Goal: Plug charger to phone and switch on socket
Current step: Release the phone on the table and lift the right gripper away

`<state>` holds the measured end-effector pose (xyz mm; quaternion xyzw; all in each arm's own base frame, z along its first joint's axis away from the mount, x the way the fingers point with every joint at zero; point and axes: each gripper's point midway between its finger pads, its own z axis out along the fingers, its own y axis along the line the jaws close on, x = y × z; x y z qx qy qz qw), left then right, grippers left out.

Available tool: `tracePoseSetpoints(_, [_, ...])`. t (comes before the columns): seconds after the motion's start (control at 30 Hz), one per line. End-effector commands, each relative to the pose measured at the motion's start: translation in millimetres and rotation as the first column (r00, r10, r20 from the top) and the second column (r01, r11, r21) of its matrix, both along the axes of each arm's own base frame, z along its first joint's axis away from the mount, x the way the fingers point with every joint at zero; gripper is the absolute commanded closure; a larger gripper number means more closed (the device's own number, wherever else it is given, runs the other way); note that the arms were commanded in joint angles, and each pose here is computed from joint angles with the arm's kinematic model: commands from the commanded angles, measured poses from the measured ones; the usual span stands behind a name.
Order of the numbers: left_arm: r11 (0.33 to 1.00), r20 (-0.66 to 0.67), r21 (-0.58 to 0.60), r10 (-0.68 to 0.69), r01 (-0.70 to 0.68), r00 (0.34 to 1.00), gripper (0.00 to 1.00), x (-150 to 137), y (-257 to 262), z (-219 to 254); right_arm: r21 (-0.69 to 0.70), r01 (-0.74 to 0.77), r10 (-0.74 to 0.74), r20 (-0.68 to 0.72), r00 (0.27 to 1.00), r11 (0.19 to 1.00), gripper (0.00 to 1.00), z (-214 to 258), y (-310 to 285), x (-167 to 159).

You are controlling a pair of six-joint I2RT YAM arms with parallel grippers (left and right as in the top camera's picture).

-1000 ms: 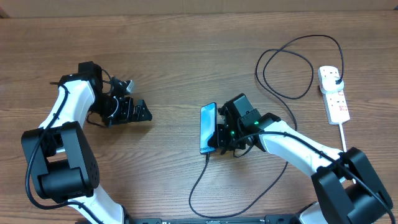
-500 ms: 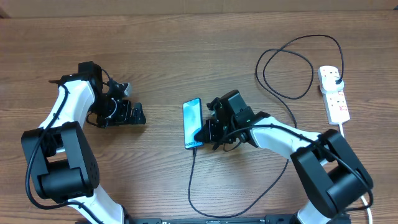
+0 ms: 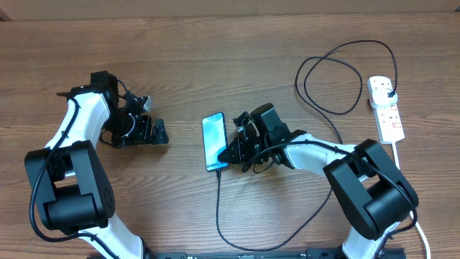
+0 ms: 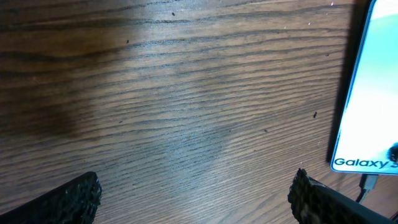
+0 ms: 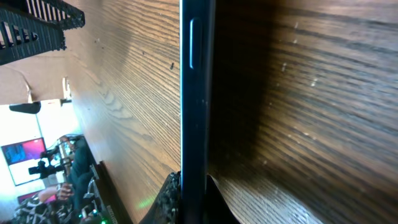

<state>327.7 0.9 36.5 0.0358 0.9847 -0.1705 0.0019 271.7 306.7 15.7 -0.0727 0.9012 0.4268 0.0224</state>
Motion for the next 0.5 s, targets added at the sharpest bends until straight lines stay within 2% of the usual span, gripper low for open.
tracePoseSetpoints(0.0, [1.000, 0.009, 0.008, -0.002, 0.002, 1.000, 0.00, 2, -1, 3, -0.124, 0.028, -0.029, -0.001, 1.000, 0.992, 0.92, -37, -16, -1])
tracePoseSetpoints(0.13, [1.000, 0.031, 0.012, -0.002, 0.002, 1.000, 0.00, 7, 0, 3, -0.134, 0.034, -0.034, 0.003, 0.999, 0.990, 0.86, -39, -18, 0])
tracePoseSetpoints(0.3, [1.000, 0.044, 0.015, -0.003, 0.002, 0.999, 0.00, 10, 0, 3, -0.137, 0.036, -0.036, 0.006, 0.999, 0.990, 0.83, -39, -18, 0])
tracePoseSetpoints(0.37, [1.000, 0.058, 0.017, -0.003, 0.002, 0.998, 0.00, 13, 1, 3, -0.141, 0.039, -0.038, 0.008, 0.999, 0.989, 0.76, -40, -18, 1])
tracePoseSetpoints(0.4, [1.000, 0.065, 0.018, -0.003, 0.002, 0.998, 0.00, 15, 1, 3, -0.143, 0.040, -0.039, 0.009, 0.999, 0.989, 0.69, -40, -19, 1])
tracePoseSetpoints(0.47, [1.000, 0.072, 0.020, -0.003, 0.001, 0.997, 0.00, 17, 1, 3, -0.143, 0.040, -0.039, 0.009, 0.999, 0.989, 0.65, -40, -19, 1])
